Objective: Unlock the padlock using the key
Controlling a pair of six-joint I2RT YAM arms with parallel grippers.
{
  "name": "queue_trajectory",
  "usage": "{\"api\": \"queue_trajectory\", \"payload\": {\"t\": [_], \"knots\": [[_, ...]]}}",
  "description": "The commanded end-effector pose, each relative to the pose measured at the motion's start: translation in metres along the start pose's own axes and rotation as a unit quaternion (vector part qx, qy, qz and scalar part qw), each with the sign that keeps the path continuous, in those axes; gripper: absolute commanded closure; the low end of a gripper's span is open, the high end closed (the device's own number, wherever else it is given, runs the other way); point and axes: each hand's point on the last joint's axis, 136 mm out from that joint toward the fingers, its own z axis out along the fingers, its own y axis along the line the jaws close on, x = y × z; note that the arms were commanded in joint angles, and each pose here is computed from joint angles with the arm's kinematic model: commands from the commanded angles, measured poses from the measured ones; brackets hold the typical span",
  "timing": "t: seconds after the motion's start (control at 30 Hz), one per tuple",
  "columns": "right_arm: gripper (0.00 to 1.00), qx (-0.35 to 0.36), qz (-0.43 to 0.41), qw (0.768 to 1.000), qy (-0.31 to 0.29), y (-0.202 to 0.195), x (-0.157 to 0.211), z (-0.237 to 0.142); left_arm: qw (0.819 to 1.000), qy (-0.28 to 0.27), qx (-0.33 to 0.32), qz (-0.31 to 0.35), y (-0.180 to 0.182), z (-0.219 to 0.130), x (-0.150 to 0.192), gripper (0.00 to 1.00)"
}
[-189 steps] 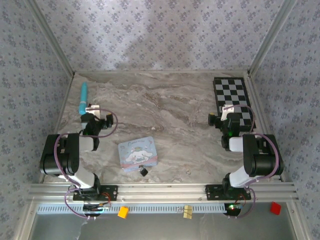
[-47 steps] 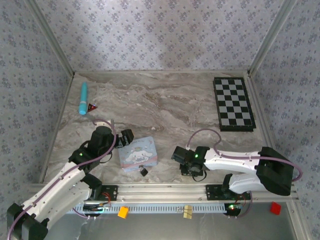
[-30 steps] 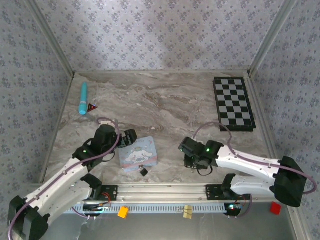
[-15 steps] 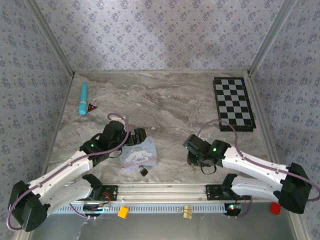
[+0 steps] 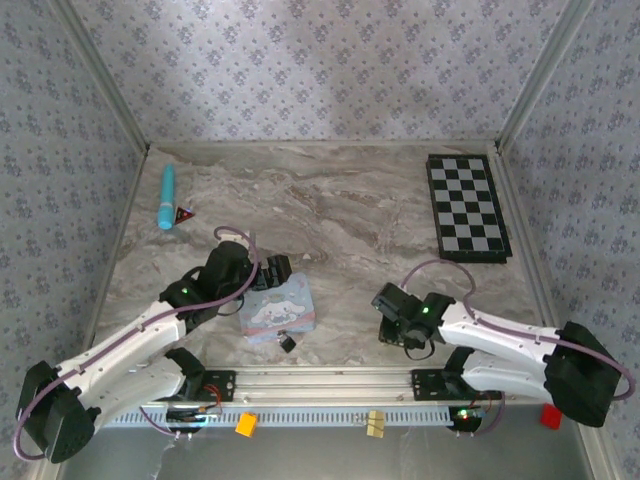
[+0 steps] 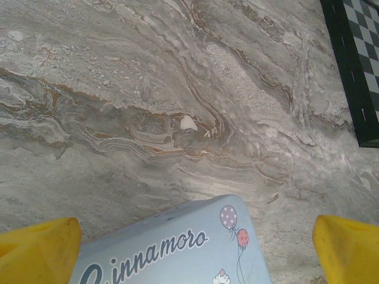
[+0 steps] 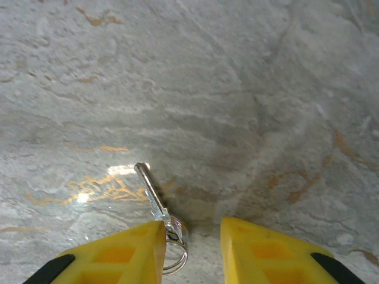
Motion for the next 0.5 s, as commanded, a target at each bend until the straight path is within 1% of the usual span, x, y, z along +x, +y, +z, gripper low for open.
{"api": "queue_trajectory", "payload": {"t": [0.0,0.2,0.33,0.47], "knots": [[0.7,-0.001,-0.006,1.0,0.0,0.006,-0.004,0.002,1.0,-0.012,0.0,0.003,0.0,-0.002,-0.003,0.0],[0.71,0.012,-0.022,1.0,0.0,0.011,-0.005,0.002,1.0,-0.011,-0.005,0.008,0.002,-0.002,-0.003,0.0],[0.71,0.019,-0.026,0.999,-0.017,0.013,-0.013,-0.012,1.0,-0.01,-0.007,0.008,0.002,-0.002,-0.003,0.0],[0.71,-0.009,-0.018,0.999,-0.029,0.022,-0.02,-0.019,1.0,-0.011,-0.007,0.008,0.002,-0.001,-0.004,0.0]]}}
